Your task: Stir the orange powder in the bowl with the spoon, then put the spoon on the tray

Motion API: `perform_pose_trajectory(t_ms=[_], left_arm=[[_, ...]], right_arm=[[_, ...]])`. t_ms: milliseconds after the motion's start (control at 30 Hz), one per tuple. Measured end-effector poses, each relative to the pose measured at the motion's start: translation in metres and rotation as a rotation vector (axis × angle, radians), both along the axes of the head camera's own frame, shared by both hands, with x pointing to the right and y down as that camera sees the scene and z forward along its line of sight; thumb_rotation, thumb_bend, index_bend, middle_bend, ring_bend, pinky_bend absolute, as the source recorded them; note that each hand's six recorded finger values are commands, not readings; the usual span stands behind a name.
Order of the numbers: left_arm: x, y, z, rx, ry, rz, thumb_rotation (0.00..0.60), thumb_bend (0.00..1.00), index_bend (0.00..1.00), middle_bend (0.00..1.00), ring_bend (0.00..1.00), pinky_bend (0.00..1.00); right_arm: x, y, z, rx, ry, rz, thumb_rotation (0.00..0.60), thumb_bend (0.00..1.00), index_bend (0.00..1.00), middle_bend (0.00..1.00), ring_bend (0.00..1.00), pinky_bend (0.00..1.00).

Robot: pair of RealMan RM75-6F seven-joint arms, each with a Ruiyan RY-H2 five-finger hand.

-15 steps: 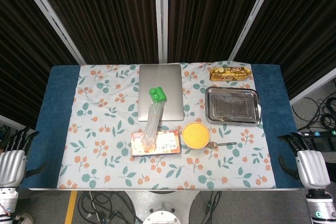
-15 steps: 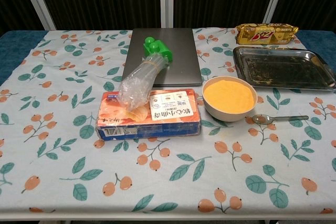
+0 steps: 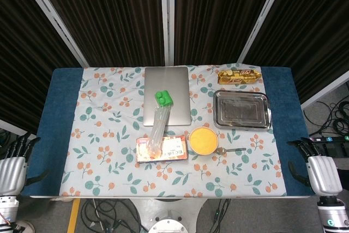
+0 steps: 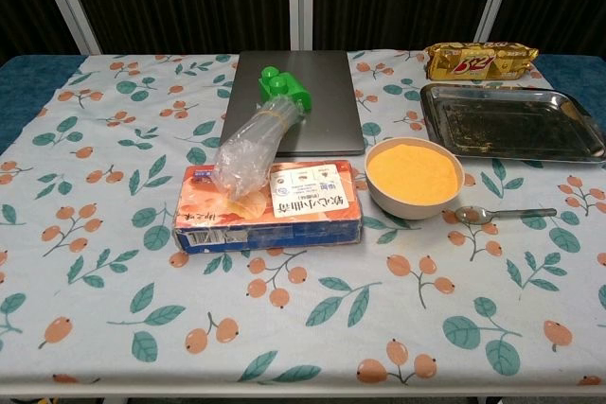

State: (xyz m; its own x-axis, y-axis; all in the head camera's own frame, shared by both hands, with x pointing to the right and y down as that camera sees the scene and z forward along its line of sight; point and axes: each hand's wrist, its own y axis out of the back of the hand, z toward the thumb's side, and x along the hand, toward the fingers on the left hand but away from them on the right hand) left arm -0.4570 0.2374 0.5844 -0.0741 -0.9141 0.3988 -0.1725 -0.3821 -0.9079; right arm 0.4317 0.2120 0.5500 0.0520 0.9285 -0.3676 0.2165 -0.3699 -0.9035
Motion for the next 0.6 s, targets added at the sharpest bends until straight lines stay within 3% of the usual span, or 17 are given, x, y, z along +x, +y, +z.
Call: perform_pose_trajectory(t_ms=[67,233,333,400,600], left_arm=[[0.0,0.0,0.001,-0.004,0.001,0.003,0.6,0.13,0.2,0.12,0.08,0.12],[0.0,0.001,0.002,-0.009,0.006,-0.003,0.6,0.13,0.2,0.12,0.08,0.12],[0.0,0.002,0.005,-0.019,0.008,-0.003,0.6,0.13,0.2,0.12,0.08,0.12],[-0.001,0.002,0.006,-0.023,0.009,-0.006,0.6,0.13,0.2,0.12,0.08,0.12],[-0.003,0.003,0.008,-0.029,0.008,-0.013,0.6,0.13,0.2,0.12,0.08,0.12]], right_arm=[[0.0,-0.001,0.002,-0.01,0.012,-0.008,0.6,0.33,0.26,0.41,0.26,0.32],[-0.011,-0.008,0.014,-0.054,0.036,-0.067,0.6,0.09,0.26,0.61,0.6,0.73],[-0.023,-0.017,0.027,-0.095,0.038,-0.122,0.6,0.13,0.27,0.74,0.79,0.91],[-0.032,-0.023,0.036,-0.121,0.043,-0.157,0.6,0.2,0.31,0.81,0.87,0.98],[-0.061,-0.041,0.077,-0.229,0.066,-0.252,0.6,0.28,0.39,0.9,0.95,1.0]])
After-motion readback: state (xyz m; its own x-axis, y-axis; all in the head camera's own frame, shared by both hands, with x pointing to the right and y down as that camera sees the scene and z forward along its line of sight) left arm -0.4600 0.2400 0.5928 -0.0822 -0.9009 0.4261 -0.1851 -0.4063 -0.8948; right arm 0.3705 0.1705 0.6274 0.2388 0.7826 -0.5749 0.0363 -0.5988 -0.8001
